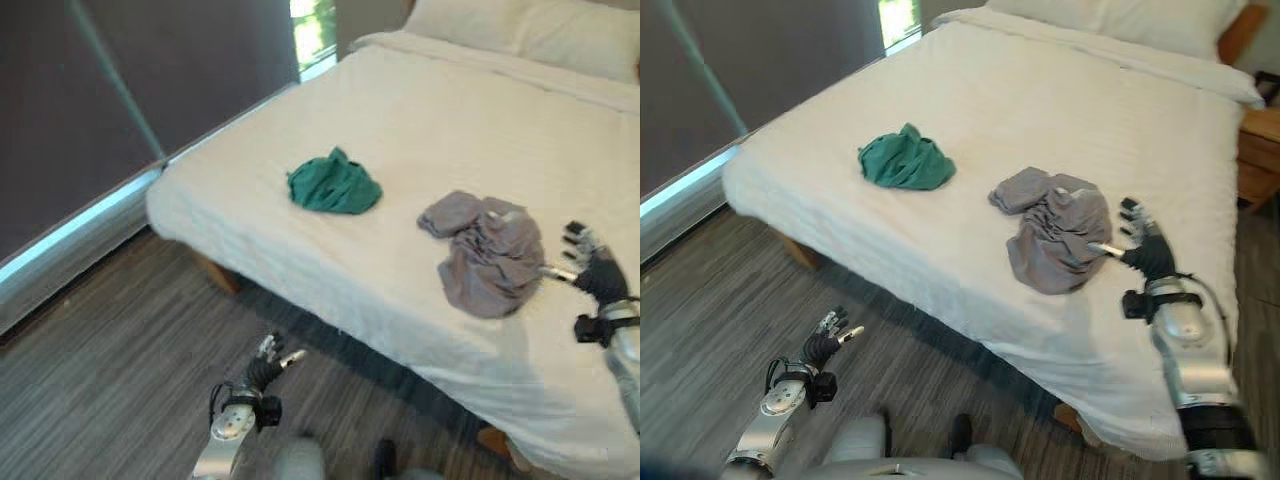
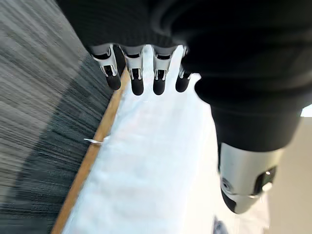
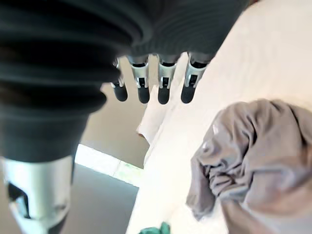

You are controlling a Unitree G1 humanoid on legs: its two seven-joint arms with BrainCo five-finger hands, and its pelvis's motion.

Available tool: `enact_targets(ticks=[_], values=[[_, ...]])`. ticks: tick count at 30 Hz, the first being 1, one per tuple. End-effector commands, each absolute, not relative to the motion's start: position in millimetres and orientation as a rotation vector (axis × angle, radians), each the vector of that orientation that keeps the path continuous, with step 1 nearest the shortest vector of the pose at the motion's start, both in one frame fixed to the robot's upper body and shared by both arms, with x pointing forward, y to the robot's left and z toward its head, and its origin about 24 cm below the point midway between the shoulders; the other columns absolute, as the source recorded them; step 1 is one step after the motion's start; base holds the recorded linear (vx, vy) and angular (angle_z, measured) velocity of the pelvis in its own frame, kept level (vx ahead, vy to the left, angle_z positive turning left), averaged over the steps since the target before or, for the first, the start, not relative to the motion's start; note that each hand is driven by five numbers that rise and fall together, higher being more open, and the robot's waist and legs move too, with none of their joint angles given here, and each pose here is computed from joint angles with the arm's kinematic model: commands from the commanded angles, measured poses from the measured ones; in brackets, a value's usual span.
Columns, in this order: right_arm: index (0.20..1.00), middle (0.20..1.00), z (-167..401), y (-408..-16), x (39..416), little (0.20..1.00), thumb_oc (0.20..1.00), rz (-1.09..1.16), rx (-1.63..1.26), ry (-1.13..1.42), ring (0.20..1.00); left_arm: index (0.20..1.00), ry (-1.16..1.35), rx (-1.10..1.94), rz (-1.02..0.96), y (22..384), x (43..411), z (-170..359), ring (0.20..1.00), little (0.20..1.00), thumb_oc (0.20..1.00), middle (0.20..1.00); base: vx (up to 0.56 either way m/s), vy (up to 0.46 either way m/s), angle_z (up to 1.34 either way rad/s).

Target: Pick up bed clothes into laundry basket.

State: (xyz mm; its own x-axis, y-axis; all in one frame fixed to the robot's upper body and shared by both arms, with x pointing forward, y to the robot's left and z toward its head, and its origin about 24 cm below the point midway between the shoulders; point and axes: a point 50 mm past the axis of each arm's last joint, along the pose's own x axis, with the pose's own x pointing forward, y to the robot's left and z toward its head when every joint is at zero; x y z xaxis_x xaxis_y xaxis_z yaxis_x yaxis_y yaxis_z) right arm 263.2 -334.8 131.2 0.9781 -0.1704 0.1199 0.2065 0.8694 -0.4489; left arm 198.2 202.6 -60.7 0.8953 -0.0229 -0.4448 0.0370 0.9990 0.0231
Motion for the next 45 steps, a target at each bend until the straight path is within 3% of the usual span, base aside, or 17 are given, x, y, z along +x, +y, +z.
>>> enact_targets(ticks=[1, 3, 6, 11, 15, 17, 21, 28, 29, 34, 45], values=[[1.0, 1.0, 157, -328, 281, 1.0, 1.0, -0.137, -0.708, -0.111, 1.0, 1.0, 0.374, 0.069, -0.152, 198, 205, -43, 1.0, 1.0, 1.0, 1.0, 0.25, 0.14, 0.03], [1.0, 1.0, 189, -337, 329, 1.0, 1.0, -0.202, -0.92, -0.047, 1.0, 1.0, 0.373, 0.058, -0.259, 186, 198, -39, 1.0, 1.0, 1.0, 1.0, 0.22, 0.245, -0.76], [1.0, 1.0, 237, -333, 357, 1.0, 1.0, -0.299, -1.118, -0.064, 1.0, 1.0, 0.357, 0.063, -0.257, 191, 201, -33, 1.0, 1.0, 1.0, 1.0, -0.1, 0.149, -0.66], [1.0, 1.0, 271, -337, 376, 1.0, 1.0, -0.492, -1.177, -0.026, 1.0, 1.0, 0.296, 0.091, -0.231, 196, 211, -19, 1.0, 1.0, 1.0, 1.0, -0.12, 0.112, 0.06], [1.0, 1.0, 240, -356, 371, 1.0, 1.0, -0.567, -1.105, 0.128, 1.0, 1.0, 0.247, 0.088, -0.188, 196, 220, -9, 1.0, 1.0, 1.0, 1.0, -0.07, 0.043, 0.04], [1.0, 1.0, 211, -372, 361, 1.0, 1.0, -0.592, -1.224, 0.322, 1.0, 1.0, 0.234, 0.092, -0.162, 193, 225, -9, 1.0, 1.0, 1.0, 1.0, -0.03, 0.044, 0.01], [1.0, 1.0, 213, -388, 350, 1.0, 1.0, -0.657, -1.188, 0.354, 1.0, 1.0, 0.217, 0.098, -0.158, 190, 231, -6, 1.0, 1.0, 1.0, 1.0, 0.0, 0.0, 0.0], [1.0, 1.0, 224, -396, 345, 1.0, 1.0, -0.7, -1.157, 0.328, 1.0, 1.0, 0.215, 0.108, -0.154, 190, 234, -5, 1.0, 1.0, 1.0, 1.0, 0.0, 0.003, -0.04], [1.0, 1.0, 264, -404, 338, 1.0, 1.0, -0.77, -1.128, 0.209, 1.0, 1.0, 0.203, 0.118, -0.177, 184, 240, -3, 1.0, 1.0, 1.0, 1.0, 0.03, 0.031, 0.02], [1.0, 1.0, 297, -402, 335, 1.0, 1.0, -0.791, -1.148, 0.106, 1.0, 1.0, 0.203, 0.123, -0.159, 188, 241, -3, 1.0, 1.0, 1.0, 1.0, 0.01, 0.002, -0.06], [1.0, 1.0, 291, -402, 336, 1.0, 1.0, -0.772, -1.147, 0.121, 1.0, 1.0, 0.242, 0.128, -0.131, 196, 235, -11, 1.0, 1.0, 1.0, 1.0, -0.01, -0.011, -0.14]])
